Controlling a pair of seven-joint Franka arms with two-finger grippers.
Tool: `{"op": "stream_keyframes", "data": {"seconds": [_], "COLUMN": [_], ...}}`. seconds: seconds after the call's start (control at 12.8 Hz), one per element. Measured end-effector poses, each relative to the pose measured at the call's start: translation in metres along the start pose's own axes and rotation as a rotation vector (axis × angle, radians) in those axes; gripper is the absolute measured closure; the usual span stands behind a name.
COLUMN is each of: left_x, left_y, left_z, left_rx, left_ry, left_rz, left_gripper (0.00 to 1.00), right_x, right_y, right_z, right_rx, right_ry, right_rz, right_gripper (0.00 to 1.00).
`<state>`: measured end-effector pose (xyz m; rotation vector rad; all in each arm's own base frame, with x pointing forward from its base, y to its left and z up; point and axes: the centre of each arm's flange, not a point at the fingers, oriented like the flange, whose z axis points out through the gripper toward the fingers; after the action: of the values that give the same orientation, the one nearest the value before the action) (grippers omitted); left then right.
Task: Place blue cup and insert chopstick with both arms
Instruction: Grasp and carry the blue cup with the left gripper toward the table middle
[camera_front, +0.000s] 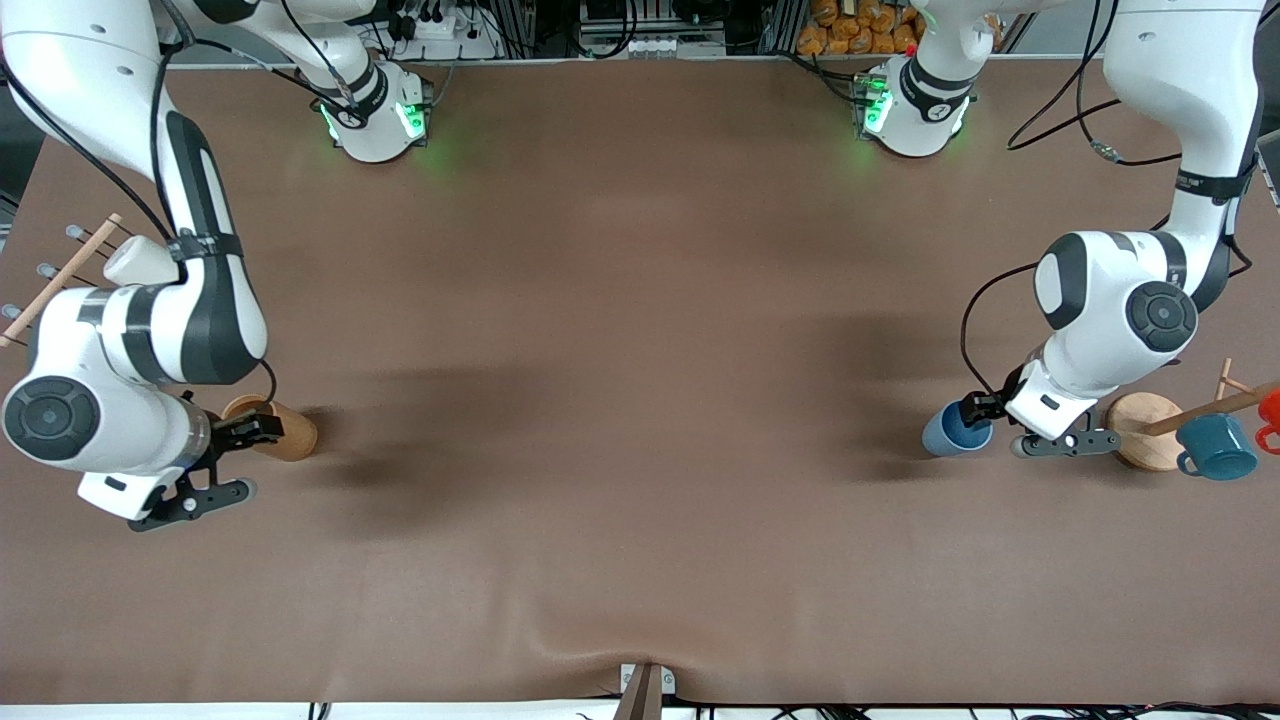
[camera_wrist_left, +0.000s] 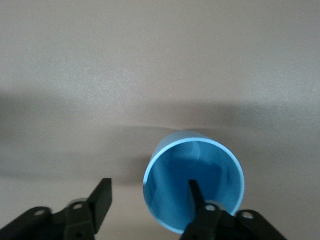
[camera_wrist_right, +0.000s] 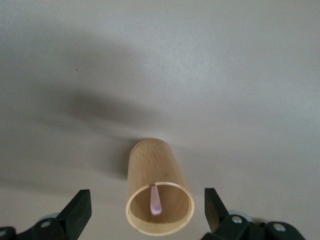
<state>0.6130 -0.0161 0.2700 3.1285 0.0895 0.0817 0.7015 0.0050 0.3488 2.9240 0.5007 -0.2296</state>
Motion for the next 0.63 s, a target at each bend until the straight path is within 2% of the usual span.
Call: {"op": "stream_keyframes", "data": {"seconds": [0.23, 0.39, 0.47, 0.63], "left_x": [-0.002, -0.002, -0.002, -0.011], "left_y": [0.003, 0.014, 0.035, 0.109], "left_z": [0.012, 0.011, 0.005, -0.020], "left_rx": [-0.001, -0.010, -0.025, -0.066], "left_ry": [-0.016, -0.013, -0.009, -0.029], "left_rz": [0.005, 0.023, 0.055, 0.165], "left_gripper": [0.77, 0.96, 0.95, 0.95], "right_x": [0.002, 0.002, 0.001, 0.001], "right_y": [0.001, 0.003, 0.004, 0.006], "right_z": [0.007, 0.007, 0.007, 0.007], "right_rx": [-0.001, -0.002, -0.002, -0.002], "right_ry": [-0.002, -0.003, -0.003, -0.004], "right_rz": [0.044, 0.060, 0.063, 0.066], "right_gripper": [0.00, 0.01, 0.04, 0.30]}}
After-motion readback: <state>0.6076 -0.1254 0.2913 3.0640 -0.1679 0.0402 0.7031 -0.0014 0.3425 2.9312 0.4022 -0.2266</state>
